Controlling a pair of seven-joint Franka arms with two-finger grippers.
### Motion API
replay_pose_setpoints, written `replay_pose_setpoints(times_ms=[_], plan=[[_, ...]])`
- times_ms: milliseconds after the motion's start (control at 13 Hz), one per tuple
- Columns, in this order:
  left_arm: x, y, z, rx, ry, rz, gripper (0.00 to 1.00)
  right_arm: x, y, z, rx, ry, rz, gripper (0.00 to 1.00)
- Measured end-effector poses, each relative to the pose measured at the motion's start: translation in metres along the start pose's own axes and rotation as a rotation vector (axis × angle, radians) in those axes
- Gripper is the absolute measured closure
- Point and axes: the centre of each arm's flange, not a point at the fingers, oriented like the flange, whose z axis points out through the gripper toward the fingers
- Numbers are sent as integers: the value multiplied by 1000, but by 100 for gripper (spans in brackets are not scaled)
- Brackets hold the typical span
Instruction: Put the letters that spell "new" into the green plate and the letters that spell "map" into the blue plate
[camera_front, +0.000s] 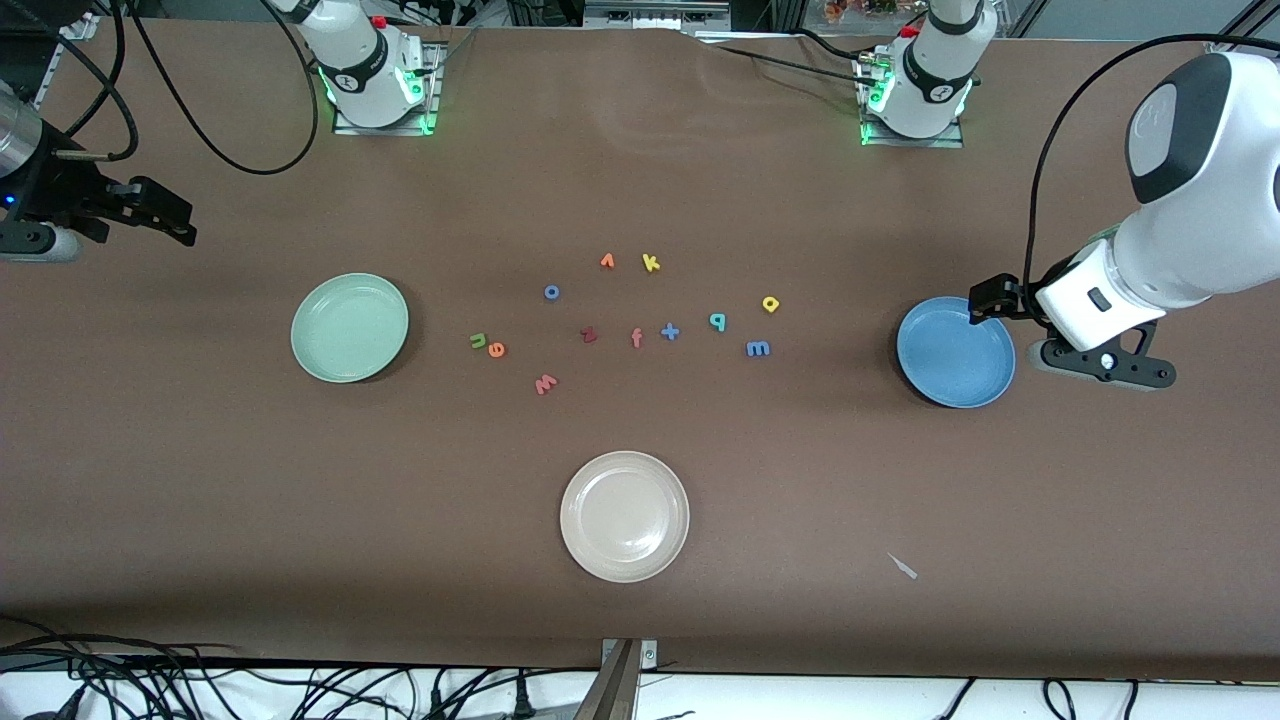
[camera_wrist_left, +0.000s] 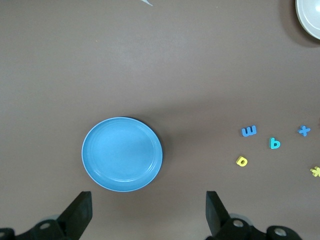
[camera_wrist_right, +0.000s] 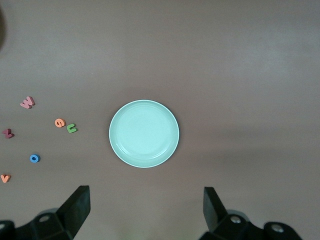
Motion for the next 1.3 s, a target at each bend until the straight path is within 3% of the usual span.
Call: replay_pose_setpoints(times_ms=[1305], plan=[[0,0,1,0,-2,0,0,-3,3,2,0,-25,9,0]])
